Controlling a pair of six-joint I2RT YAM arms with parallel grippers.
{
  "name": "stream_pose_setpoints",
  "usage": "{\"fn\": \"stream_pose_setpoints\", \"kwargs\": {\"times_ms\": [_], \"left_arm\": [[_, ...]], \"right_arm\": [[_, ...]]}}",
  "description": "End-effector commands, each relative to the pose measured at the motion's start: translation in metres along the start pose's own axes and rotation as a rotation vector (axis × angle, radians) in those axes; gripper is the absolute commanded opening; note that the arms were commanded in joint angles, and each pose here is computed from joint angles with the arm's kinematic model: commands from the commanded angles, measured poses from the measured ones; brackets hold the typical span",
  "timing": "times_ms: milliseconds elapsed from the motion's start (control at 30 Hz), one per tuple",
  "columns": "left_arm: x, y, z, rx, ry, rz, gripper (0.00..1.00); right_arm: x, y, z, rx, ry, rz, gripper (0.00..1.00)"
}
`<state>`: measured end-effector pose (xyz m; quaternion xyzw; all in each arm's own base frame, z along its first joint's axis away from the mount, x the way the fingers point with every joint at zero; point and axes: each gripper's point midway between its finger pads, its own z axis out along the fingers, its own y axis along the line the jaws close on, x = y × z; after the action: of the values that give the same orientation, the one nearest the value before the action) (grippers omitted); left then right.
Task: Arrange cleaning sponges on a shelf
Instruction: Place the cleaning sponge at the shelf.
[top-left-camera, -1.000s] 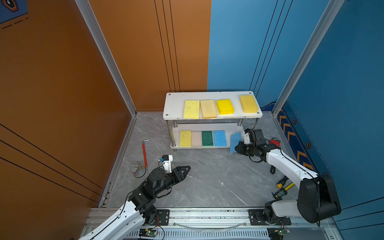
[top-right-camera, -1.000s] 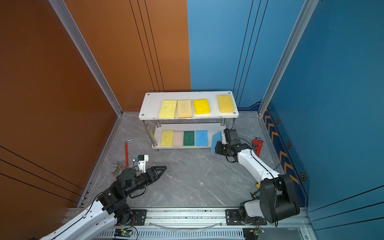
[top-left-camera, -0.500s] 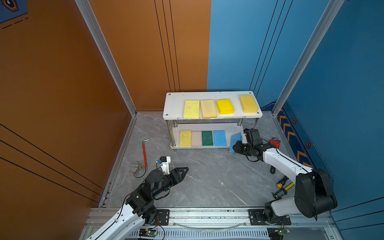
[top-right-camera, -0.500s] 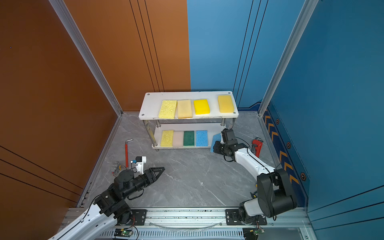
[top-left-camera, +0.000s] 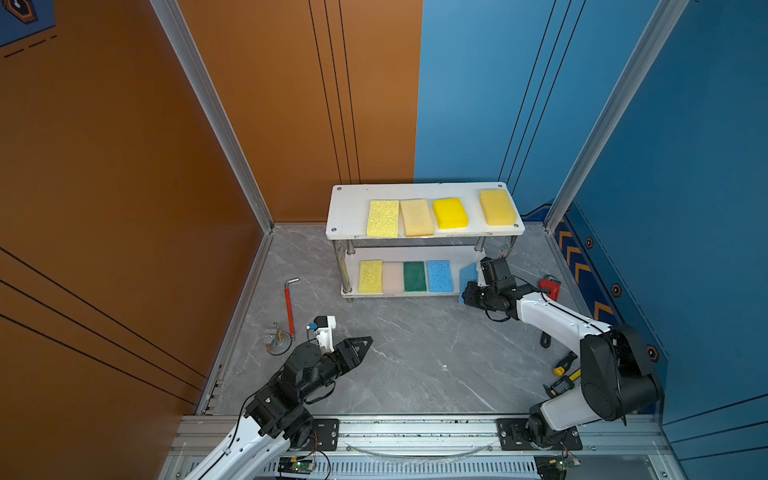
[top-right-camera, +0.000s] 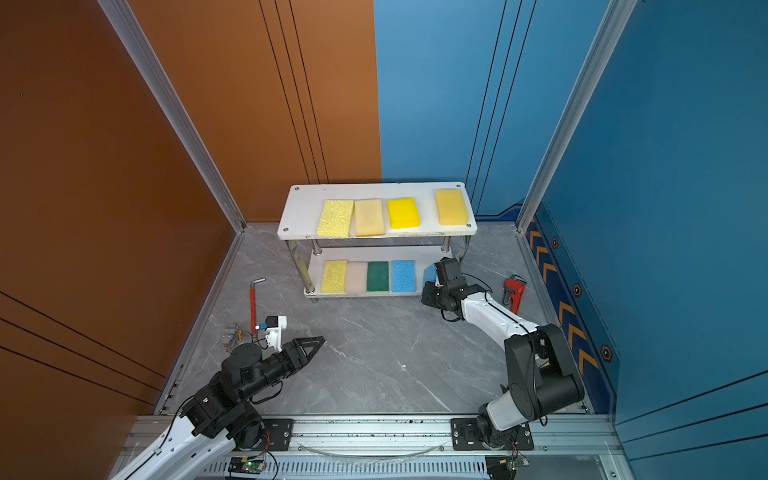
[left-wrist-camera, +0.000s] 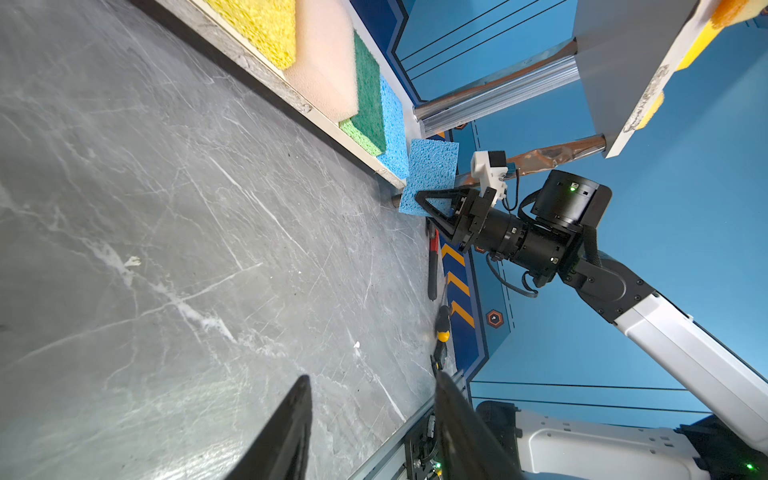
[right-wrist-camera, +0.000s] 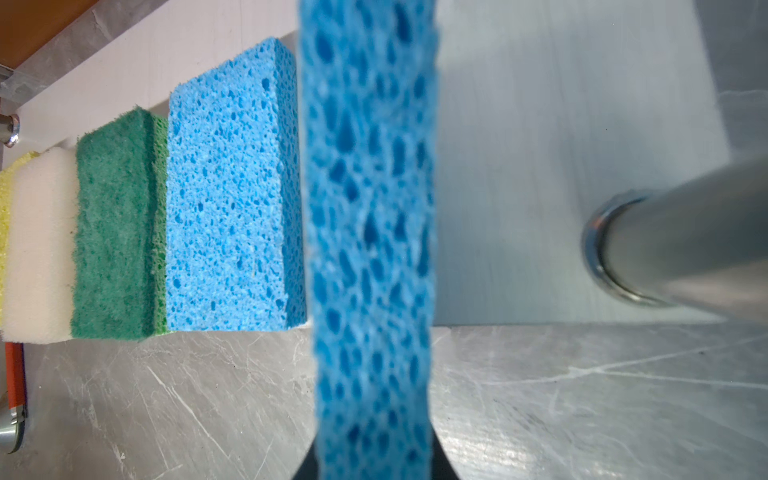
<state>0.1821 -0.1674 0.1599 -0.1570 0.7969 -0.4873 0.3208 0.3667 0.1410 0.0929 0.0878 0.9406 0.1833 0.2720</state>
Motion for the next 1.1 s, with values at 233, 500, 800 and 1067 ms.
{"fn": "stream_pose_setpoints", "kwargs": {"times_ms": [233, 500, 800, 1067], "left_arm": [[0.004, 0.013, -0.001, -0.032, 0.015, -0.019, 0.49], [0.005, 0.015, -0.003, -0.027, 0.014, -0.024, 0.49], [0.004, 0.018, -0.011, -0.030, -0.001, -0.034, 0.49], [0.004, 0.024, -0.013, -0.031, -0.011, -0.053, 0.49]], "right_arm": [[-0.026, 0.023, -0.017, -0.043, -0.114, -0.008, 0.18], [-0.036, 0.028, -0.028, -0.045, -0.151, -0.020, 0.18], [-0.048, 0.032, -0.010, -0.026, -0.131, -0.041, 0.18], [-0.040, 0.029, 0.007, -0.019, -0.083, -0.047, 0.28]]}}
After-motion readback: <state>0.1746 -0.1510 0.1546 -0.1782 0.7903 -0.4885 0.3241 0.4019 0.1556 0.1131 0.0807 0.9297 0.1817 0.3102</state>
